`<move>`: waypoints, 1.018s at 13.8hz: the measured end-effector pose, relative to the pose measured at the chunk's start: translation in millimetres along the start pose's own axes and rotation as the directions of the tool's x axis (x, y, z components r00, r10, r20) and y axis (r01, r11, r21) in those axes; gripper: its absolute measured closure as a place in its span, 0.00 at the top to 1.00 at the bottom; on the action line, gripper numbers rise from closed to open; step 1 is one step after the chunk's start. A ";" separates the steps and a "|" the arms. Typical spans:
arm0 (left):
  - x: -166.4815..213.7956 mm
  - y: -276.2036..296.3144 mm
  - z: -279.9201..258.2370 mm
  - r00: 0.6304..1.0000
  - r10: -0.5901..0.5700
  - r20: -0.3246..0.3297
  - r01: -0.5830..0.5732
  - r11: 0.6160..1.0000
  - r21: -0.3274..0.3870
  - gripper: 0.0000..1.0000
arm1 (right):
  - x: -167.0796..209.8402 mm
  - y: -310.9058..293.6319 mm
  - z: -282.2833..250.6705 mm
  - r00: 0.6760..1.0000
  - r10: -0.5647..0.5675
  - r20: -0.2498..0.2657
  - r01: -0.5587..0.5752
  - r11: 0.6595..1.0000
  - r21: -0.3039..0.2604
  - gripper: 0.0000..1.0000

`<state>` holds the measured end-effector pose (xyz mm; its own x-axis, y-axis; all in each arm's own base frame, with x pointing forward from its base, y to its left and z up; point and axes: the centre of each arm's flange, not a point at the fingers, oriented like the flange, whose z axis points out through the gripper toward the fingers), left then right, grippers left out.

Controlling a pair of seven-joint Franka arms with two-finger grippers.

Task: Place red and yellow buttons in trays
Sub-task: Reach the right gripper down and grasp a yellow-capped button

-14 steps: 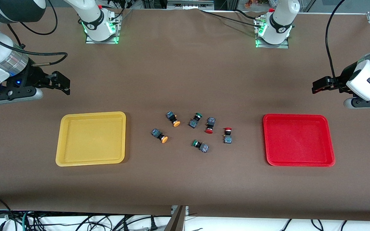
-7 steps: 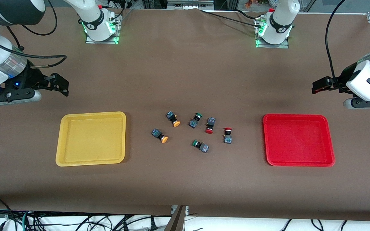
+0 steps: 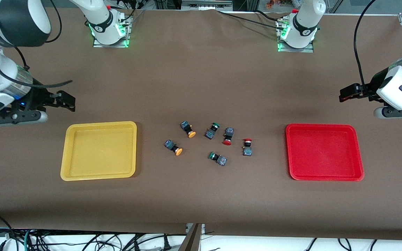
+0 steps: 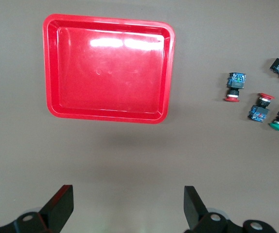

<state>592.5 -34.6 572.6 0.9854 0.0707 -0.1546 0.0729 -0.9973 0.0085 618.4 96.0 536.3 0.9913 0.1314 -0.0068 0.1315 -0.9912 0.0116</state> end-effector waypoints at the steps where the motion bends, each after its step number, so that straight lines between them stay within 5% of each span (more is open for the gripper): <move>1: 0.1 -0.3 -0.1 1.000 -0.001 0.000 0.001 1.000 0.000 1.00 | 4.0 -13.7 7.4 1.000 -0.030 -0.002 0.030 1.000 0.000 1.00; 8: 5.1 -1.2 -3.6 1.000 -0.003 -0.011 0.003 1.000 -0.002 1.00 | 36.6 -189.6 177.0 0.965 -0.261 0.000 0.260 0.965 0.036 1.00; 14: 13.4 -3.9 8.7 1.000 -0.008 0.011 0.008 1.000 -0.001 1.00 | 35.7 -254.1 290.4 0.958 -0.284 -0.040 0.287 0.953 0.102 1.00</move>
<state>604.1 -30.0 562.0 0.9831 0.0786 -0.1653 0.0810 -0.9967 0.0083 618.8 349.0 242.7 0.9126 0.4078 0.0306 0.4088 -0.9079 -0.0928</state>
